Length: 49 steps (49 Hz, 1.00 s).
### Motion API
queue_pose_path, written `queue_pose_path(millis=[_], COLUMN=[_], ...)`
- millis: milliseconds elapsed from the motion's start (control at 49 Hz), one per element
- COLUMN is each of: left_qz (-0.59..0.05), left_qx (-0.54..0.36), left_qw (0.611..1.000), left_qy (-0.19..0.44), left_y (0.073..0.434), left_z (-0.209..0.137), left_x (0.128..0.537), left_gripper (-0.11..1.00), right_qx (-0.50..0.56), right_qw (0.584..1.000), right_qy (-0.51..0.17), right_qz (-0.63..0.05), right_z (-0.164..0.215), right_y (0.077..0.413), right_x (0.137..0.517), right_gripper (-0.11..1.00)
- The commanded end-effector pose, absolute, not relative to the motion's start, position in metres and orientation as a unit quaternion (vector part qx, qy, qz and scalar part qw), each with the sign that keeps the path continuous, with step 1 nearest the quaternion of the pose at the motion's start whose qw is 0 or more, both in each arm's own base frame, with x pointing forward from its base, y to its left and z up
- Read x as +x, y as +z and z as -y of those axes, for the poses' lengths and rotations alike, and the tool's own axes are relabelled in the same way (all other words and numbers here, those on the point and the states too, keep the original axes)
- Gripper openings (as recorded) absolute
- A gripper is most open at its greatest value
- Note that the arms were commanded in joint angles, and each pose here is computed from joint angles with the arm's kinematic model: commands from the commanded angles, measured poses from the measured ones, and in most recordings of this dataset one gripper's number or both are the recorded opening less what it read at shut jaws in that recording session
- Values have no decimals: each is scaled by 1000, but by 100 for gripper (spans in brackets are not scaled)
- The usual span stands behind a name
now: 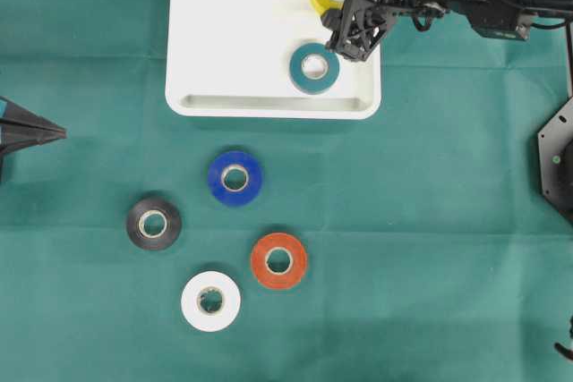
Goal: Put the tape into the white case with the right arm.
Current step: 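Carry the yellow roll into the tray's upper right and release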
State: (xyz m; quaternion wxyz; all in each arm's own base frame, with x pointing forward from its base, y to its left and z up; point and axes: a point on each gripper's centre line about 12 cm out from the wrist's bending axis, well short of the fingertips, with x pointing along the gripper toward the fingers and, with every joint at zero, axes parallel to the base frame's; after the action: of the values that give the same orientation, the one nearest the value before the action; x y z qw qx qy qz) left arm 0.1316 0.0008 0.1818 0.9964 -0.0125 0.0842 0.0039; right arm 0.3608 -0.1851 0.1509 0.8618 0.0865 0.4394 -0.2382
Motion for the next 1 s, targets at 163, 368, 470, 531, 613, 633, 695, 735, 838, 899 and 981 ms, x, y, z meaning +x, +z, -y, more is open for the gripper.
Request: queue_pose_path(millis=[163, 368, 470, 531, 613, 633, 695, 735, 838, 899, 981], left_qz=[-81, -81, -81, -81, -80, -80, -81, -81, -80, -80, -79], left_qx=[-15, -15, -15, -15, -15, -14, -14, -15, -14, -14, -15], left_qw=[997, 997, 997, 997, 997, 997, 997, 997, 997, 997, 997], left_qy=[4, 4, 5, 4, 4, 4, 4, 5, 5, 6, 8], left_y=[186, 186, 186, 186, 186, 186, 186, 186, 186, 186, 186], left_z=[-1, -1, -1, -1, -1, -1, -1, -1, -1, -1, -2], left_x=[133, 133, 133, 133, 133, 133, 133, 133, 133, 133, 133], left_gripper=[0, 0, 0, 0, 0, 0, 0, 0, 0, 0, 0], right_qx=[82, 82, 82, 81, 82, 82, 81, 81, 79, 78, 77], right_qw=[871, 870, 871, 871, 873, 874, 877, 879, 887, 892, 900], right_qy=[-234, -234, -234, -234, -233, -234, -232, -231, -229, -227, -225], right_qz=[-424, -425, -425, -424, -420, -418, -413, -409, -394, -382, -366], right_z=[183, 181, 176, 172, 164, 163, 156, 152, 141, 135, 127], right_y=[155, 156, 159, 161, 165, 166, 168, 170, 173, 174, 175], right_x=[363, 357, 347, 338, 324, 320, 309, 301, 281, 269, 254], right_gripper=[61, 61, 61, 61, 61, 61, 61, 61, 61, 61, 61])
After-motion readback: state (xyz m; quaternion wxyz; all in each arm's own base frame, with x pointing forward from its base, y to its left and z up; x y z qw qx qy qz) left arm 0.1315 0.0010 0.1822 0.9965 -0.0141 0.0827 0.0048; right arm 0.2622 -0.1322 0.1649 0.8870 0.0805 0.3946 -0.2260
